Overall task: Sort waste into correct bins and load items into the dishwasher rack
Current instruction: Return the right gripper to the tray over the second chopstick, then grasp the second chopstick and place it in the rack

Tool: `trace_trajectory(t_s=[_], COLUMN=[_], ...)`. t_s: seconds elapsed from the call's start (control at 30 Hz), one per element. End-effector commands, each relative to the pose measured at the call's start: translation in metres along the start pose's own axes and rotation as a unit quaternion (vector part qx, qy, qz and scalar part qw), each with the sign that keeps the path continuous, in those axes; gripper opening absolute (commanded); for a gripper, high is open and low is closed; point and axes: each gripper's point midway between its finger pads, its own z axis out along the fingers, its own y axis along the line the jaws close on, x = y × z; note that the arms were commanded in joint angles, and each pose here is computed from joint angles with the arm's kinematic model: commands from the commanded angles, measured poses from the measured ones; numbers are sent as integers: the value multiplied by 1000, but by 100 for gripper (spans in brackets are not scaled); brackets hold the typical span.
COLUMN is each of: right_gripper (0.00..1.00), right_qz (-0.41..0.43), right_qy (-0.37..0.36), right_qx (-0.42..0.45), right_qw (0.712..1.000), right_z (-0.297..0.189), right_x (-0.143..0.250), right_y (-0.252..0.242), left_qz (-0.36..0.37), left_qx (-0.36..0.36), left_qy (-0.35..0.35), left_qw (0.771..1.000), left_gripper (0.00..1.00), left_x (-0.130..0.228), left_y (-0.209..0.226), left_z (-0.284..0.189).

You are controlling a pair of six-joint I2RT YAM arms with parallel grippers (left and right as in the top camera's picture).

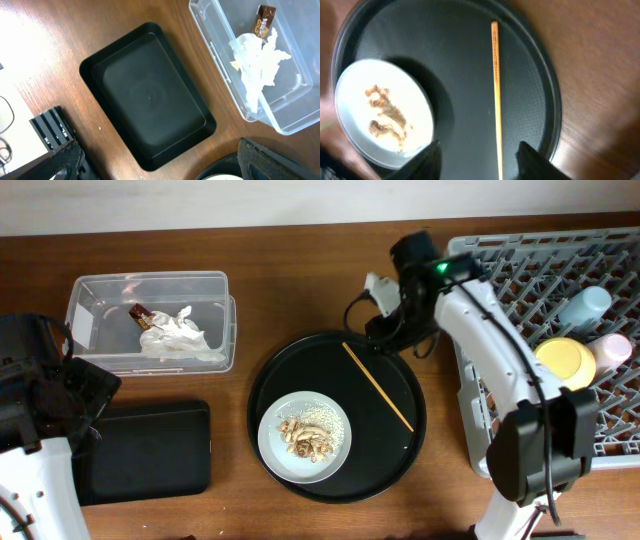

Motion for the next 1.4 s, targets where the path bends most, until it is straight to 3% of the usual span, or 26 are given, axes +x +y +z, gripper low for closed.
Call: trace_trajectory(t_s=[0.0,0.2,0.37,0.77,0.83,1.0,1.17,1.37], right_gripper=[45,44,44,43,39,4,4,4], right_qz=[-11,-53,-67,-64,-63,-61,-58,-45], right_qy=[37,70,74,93,97,107,116,70], right_qx=[-1,87,152,147,146,146,145,160], right_qw=[999,992,983,983,982,982,981,984], right_z=[40,90,97,119,121,118,92,14], right_x=[24,57,61,66,67,70,58,8], right_y=[4,-8,-16,-24,-25,-24,-18,-17], left_qz=[-8,-8,-8,-7,-8,-8,-8,-8], left_qx=[0,0,0,0,0,0,0,0], left_qy=[-3,-4,-3,-3,-4,-4,-4,-4], left_qw=[1000,1000,1000,1000,1000,1000,1000,1000], left_gripper=[99,99,99,99,100,99,99,99], left_x=[0,0,0,0,0,0,0,0], left_y=[3,3,3,3,3,3,3,3], left_z=[-2,-2,-2,-2,-2,-2,-2,-2])
